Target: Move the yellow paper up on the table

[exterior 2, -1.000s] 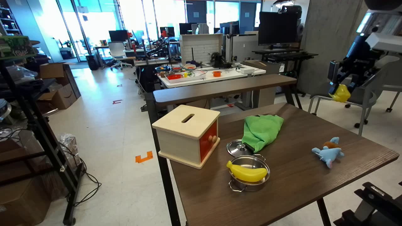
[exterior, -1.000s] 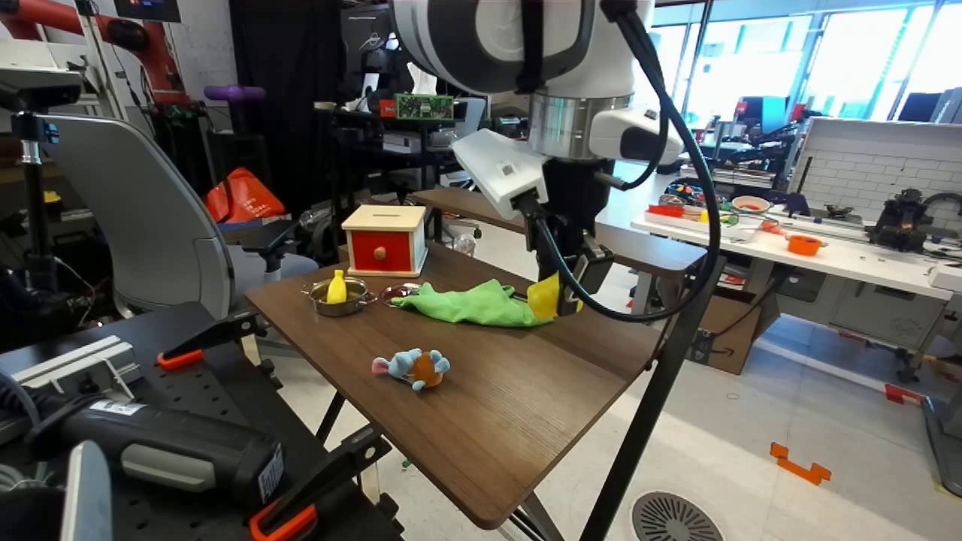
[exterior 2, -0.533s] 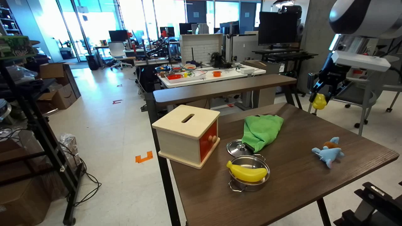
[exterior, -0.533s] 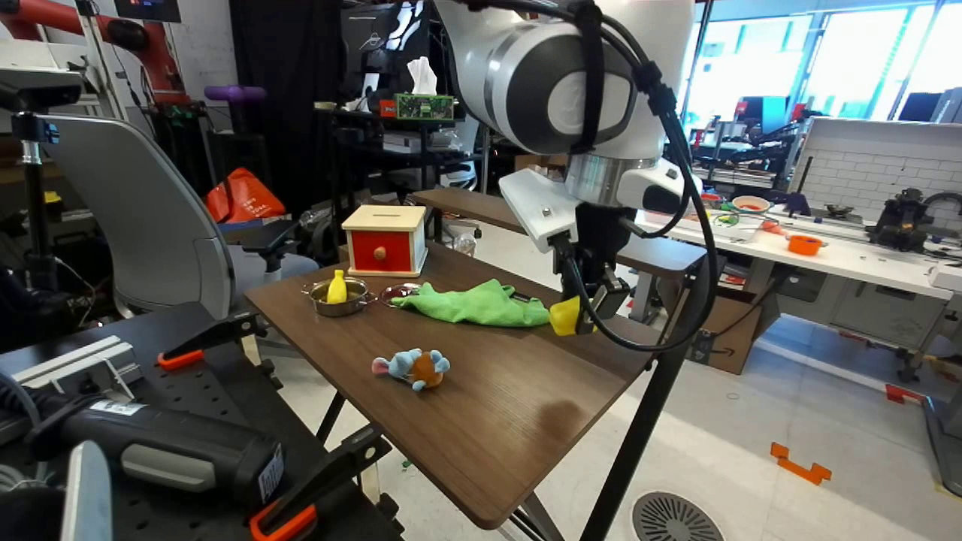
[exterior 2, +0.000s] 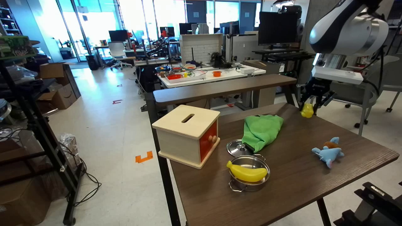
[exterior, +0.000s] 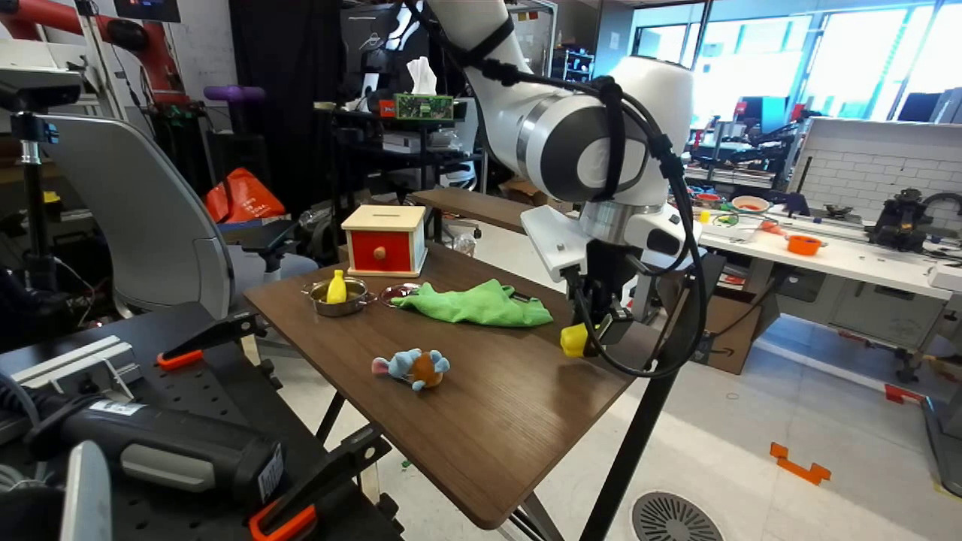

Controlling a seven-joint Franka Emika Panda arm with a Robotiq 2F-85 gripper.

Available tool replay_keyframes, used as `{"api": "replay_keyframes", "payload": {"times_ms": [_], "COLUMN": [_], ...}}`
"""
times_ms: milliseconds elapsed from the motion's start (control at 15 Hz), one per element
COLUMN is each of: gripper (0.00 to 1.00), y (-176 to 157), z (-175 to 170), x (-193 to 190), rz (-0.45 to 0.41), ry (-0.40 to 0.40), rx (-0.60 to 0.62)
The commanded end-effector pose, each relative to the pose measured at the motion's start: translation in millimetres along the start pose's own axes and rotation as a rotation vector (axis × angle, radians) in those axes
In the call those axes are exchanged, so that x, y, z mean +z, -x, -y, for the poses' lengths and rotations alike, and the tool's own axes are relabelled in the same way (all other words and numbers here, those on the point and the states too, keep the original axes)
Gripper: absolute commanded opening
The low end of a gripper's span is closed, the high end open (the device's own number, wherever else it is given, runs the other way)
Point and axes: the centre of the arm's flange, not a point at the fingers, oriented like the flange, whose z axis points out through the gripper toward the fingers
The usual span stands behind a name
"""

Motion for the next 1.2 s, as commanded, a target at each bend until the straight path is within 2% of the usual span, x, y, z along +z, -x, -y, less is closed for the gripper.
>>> {"api": "replay_keyframes", "payload": {"times_ms": [0,67,133,267,400,467,733,1000,1133], "gripper": [0.23,0.46,0.73,0.81,0.96,0.99,1.00,1.00,1.00], "y": [-24.2,-25.2,-26.6,-28.2,-28.7,-28.1,-0.5,55.4,81.4], "z": [11.7,12.0,11.4,10.4,8.0,6.7,2.4,1.6,8.5], "x": [16.5,18.2,19.2,18.9,15.7,12.7,-22.3,-61.8,-69.8], "rz": [0.008,0.012,0.011,0.010,0.021,0.022,0.022,0.050,0.073], "ry": [0.038,0.044,0.049,0.060,0.068,0.070,0.058,0.076,0.119], "rx": [0.032,0.037,0.041,0.050,0.058,0.061,0.038,-0.082,-0.193]}}
